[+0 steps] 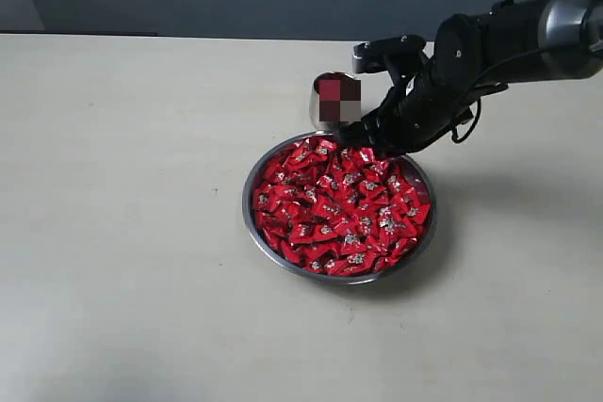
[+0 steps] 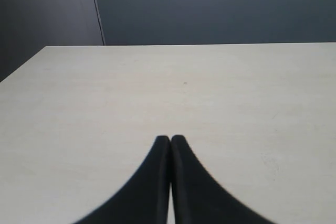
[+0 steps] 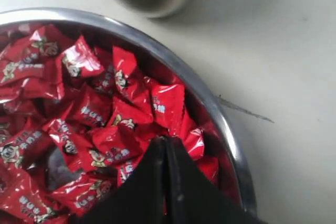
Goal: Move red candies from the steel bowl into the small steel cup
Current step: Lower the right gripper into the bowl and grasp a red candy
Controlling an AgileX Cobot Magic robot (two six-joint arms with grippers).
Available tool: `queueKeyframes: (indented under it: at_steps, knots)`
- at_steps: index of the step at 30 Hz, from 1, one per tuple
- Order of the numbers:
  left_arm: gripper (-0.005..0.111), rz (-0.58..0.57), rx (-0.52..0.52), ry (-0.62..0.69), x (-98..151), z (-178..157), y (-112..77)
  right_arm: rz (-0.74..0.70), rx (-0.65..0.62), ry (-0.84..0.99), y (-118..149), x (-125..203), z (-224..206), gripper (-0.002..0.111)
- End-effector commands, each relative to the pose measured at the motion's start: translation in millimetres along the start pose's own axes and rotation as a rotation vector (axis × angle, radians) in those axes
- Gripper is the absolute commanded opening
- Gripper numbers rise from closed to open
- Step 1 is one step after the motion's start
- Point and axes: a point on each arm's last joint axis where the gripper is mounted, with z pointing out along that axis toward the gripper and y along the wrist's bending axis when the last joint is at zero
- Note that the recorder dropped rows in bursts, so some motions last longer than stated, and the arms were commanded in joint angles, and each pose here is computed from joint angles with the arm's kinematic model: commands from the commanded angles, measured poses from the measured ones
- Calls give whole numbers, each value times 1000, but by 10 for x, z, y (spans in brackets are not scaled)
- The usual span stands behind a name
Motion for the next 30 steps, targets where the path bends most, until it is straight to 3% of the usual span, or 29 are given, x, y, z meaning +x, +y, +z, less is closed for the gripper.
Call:
queueKeyframes:
  at_steps: [1,8,11,12,15,16,20,30]
  knots:
    - [0,-2,-1,-2,9,0,1,-10,-30,-28,29,-24,-50,-1]
    - [0,-2,-1,-2,9,0,1,-159,-58,-40,296,-12,-19,-1]
    - [0,-2,-1,-2,9,0,1,-168,-82,55,325,-104,-9,0]
    - [0,-2,-1,-2,9,0,1,-172,-85,71,330,-125,-6,4]
    - [0,-2,-1,-2,9,0,1,-160,-92,90,364,-262,-79,39]
    - [0,-2,-1,-2,9,0,1,-132,-76,100,351,-265,-86,45]
    - [0,-2,-1,-2,9,0,1,-137,-42,180,310,-188,39,40]
    - [0,-2,-1,-2,9,0,1,-139,-36,201,292,-140,221,40]
